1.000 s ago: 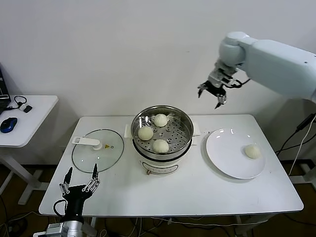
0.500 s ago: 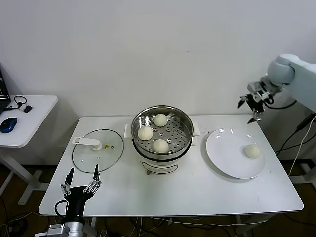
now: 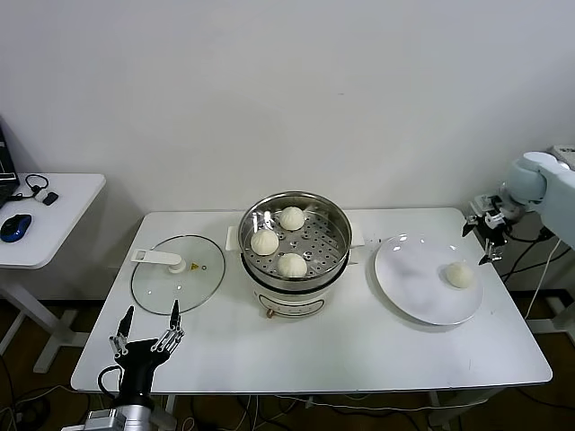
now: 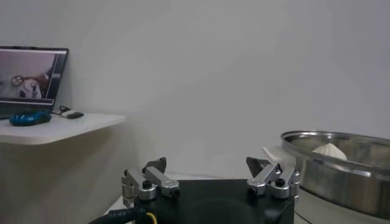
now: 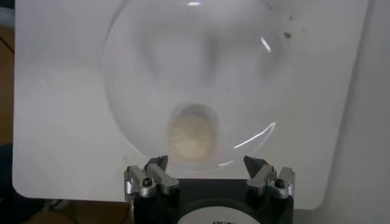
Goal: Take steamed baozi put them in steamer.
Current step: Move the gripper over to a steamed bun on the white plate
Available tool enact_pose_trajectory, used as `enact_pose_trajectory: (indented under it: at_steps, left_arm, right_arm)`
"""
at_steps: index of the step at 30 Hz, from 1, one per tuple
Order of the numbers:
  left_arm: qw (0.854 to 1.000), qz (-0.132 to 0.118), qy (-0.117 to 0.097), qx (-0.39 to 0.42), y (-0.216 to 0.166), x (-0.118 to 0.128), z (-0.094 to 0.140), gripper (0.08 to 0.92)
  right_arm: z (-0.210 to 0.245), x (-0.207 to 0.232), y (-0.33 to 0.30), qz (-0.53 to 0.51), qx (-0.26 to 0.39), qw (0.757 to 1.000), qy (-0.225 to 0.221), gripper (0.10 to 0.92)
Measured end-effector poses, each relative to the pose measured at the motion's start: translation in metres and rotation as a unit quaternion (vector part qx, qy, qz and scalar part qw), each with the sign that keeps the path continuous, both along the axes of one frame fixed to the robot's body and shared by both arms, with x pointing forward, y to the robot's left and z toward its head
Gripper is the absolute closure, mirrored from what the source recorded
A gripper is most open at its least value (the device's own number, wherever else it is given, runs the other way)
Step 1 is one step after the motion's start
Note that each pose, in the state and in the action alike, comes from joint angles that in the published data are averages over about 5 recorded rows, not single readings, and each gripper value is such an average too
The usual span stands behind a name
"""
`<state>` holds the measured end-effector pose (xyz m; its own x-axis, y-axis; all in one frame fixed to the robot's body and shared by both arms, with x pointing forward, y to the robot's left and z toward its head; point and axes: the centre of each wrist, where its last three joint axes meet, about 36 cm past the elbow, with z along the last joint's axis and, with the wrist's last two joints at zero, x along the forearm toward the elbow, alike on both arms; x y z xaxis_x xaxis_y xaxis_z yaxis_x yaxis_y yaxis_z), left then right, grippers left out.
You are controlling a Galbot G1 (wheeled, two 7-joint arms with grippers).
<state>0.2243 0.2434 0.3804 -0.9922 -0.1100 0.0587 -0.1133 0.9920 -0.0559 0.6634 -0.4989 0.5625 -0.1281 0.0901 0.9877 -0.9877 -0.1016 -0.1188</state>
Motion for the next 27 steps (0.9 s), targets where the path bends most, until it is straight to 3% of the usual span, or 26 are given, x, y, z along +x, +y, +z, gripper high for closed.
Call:
enact_pose_trajectory:
  at_steps: [13, 27]
  left_arm:
    - [1.0, 0.005, 0.006, 0.002, 0.004, -0.002, -0.003, 0.177]
    - [1.0, 0.005, 0.009, 0.005, 0.004, -0.002, -0.004, 0.177]
  right_arm:
    - [-0.056, 0.01, -0.002, -0.004, -0.025, 0.999, 0.032, 0.2]
    - [-0.085, 0.02, 0.003, -0.009, -0.026, 0.999, 0.04, 0.2]
